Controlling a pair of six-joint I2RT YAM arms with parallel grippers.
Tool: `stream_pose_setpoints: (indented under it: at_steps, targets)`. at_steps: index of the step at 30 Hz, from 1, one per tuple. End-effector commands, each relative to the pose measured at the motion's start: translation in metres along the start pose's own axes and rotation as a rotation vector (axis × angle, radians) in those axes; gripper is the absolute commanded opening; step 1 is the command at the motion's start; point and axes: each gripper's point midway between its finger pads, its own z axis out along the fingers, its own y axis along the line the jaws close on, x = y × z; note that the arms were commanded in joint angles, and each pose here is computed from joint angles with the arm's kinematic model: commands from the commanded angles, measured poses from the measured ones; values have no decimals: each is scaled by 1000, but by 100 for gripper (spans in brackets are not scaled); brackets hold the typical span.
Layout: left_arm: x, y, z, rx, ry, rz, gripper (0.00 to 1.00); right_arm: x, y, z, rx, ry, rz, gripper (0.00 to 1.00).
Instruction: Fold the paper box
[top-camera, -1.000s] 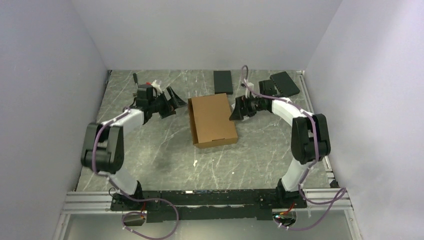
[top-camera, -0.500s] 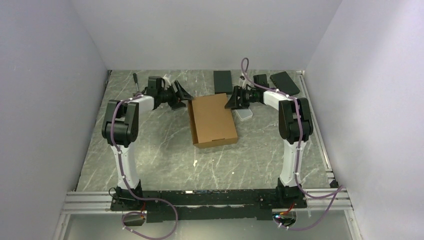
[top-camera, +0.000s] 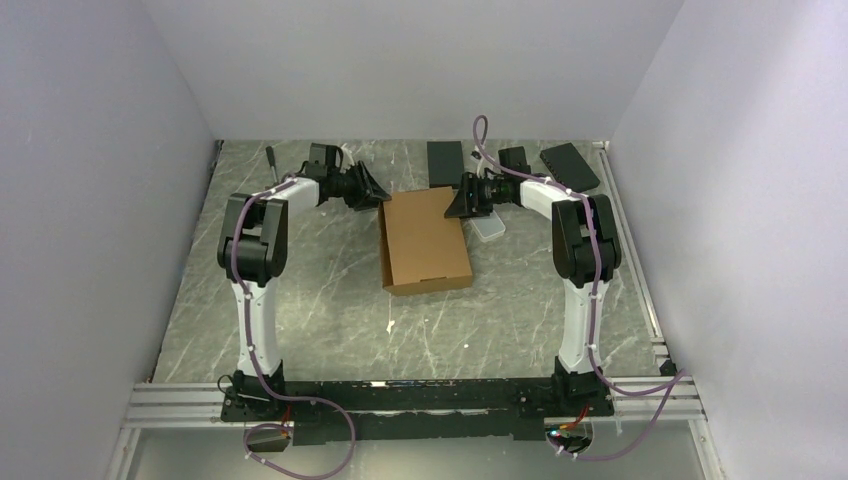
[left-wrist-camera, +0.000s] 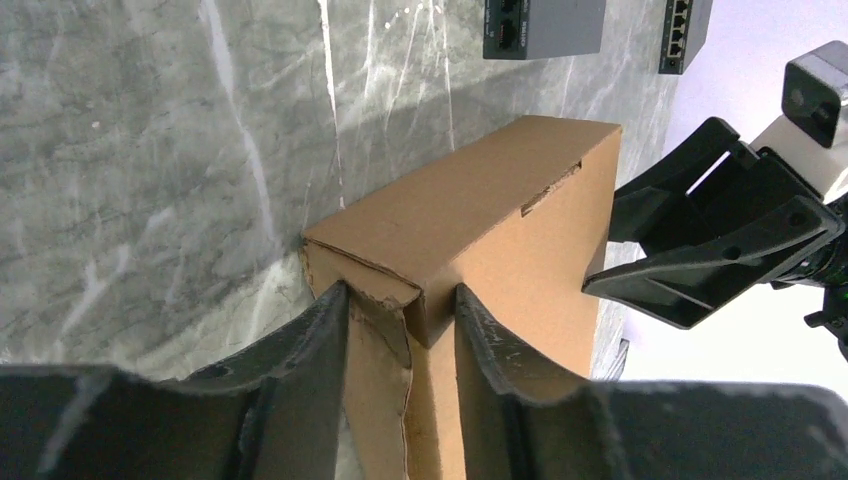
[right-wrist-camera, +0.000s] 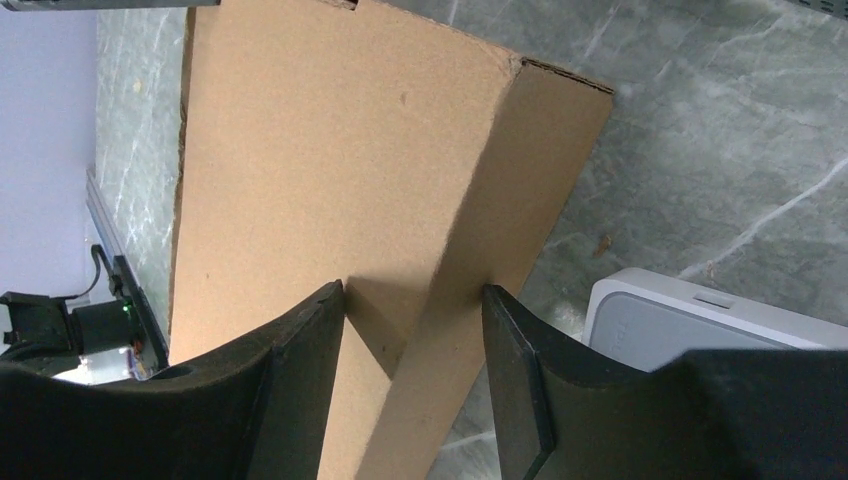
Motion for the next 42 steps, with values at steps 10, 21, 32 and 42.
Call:
stream_pose_setpoints:
  at_steps: [10,21,32,42]
  targets:
    - [22,-33,-9,-32,23,130,12,4,15,10,-10,39,-89,49]
    - [33,-59,-107,-39,-198,205,74,-15,33,-34,13,-52,-177,73]
    - [127,-45,-153,36,-206,54,92,50,65,-82,0,-84,-320,81]
    - [172,-47,-148,62,-230,-29,97,77,55,-75,-68,-92,-152,78]
